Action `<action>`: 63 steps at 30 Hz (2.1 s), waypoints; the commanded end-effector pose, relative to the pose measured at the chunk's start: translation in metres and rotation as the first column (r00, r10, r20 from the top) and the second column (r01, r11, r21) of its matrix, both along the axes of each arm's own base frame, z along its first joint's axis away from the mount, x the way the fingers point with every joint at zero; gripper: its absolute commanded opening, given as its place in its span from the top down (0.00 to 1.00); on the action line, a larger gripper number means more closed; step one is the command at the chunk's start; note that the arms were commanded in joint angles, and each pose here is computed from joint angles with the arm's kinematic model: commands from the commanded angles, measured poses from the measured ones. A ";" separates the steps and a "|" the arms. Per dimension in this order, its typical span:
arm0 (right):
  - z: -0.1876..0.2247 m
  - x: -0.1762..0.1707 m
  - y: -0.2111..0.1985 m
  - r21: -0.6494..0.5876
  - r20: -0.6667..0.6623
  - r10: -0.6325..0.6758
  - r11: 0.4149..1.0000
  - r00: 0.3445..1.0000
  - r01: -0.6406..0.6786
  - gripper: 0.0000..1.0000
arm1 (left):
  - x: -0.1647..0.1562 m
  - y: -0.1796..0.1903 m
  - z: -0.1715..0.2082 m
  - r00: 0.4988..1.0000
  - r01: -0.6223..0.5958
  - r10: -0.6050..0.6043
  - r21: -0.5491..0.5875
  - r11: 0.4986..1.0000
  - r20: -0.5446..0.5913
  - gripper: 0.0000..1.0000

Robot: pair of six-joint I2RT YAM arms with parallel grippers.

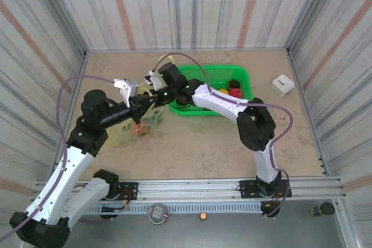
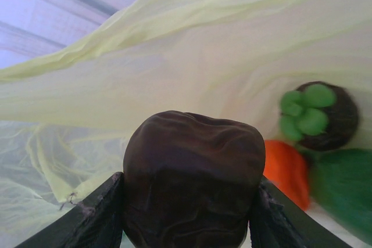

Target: Place the fake fruits into the plastic bag and tie a complex knot

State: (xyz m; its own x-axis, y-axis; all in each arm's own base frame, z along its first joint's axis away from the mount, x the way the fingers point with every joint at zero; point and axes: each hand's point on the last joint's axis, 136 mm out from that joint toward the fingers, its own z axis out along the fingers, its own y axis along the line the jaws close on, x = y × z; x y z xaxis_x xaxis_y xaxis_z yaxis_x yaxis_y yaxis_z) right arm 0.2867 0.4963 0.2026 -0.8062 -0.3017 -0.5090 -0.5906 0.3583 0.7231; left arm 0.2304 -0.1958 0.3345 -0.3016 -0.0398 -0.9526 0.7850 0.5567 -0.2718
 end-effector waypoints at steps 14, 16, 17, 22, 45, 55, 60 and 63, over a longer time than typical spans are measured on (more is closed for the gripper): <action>0.019 0.006 -0.026 0.016 0.030 -0.013 1.000 0.999 0.013 0.57 | -0.004 -0.001 -0.001 1.000 0.012 -0.012 0.009 1.000 0.019 1.00; 0.026 0.011 -0.034 0.024 0.044 -0.033 0.999 0.998 0.032 0.62 | -0.003 -0.001 -0.001 1.000 0.011 -0.011 0.009 1.000 0.020 1.00; 0.029 0.012 -0.039 0.025 0.048 -0.040 0.999 0.998 0.039 0.64 | -0.003 -0.001 -0.001 1.000 0.011 -0.011 0.009 1.000 0.019 1.00; 0.049 0.023 -0.063 0.036 0.094 -0.098 0.995 0.991 0.095 0.64 | 0.001 0.002 -0.004 1.000 -0.020 0.020 0.017 1.000 0.005 1.00; -0.024 0.087 -0.202 -0.277 0.061 -0.484 0.832 0.873 0.481 0.48 | 0.012 0.011 -0.013 0.995 -0.099 0.100 0.056 0.994 -0.021 1.00; -0.092 0.103 -0.183 -0.445 -0.037 -0.491 0.788 0.870 0.426 0.32 | 0.012 0.008 -0.013 0.996 -0.083 0.085 0.052 0.995 -0.023 1.00; -0.114 0.108 -0.171 -0.477 -0.058 -0.482 0.783 0.874 0.400 0.27 | 0.012 0.008 -0.013 0.996 -0.081 0.082 0.051 0.995 -0.022 1.00; -0.131 0.111 -0.169 -0.505 -0.070 -0.487 0.770 0.870 0.390 0.26 | 0.012 0.008 -0.013 0.996 -0.082 0.083 0.051 0.995 -0.023 1.00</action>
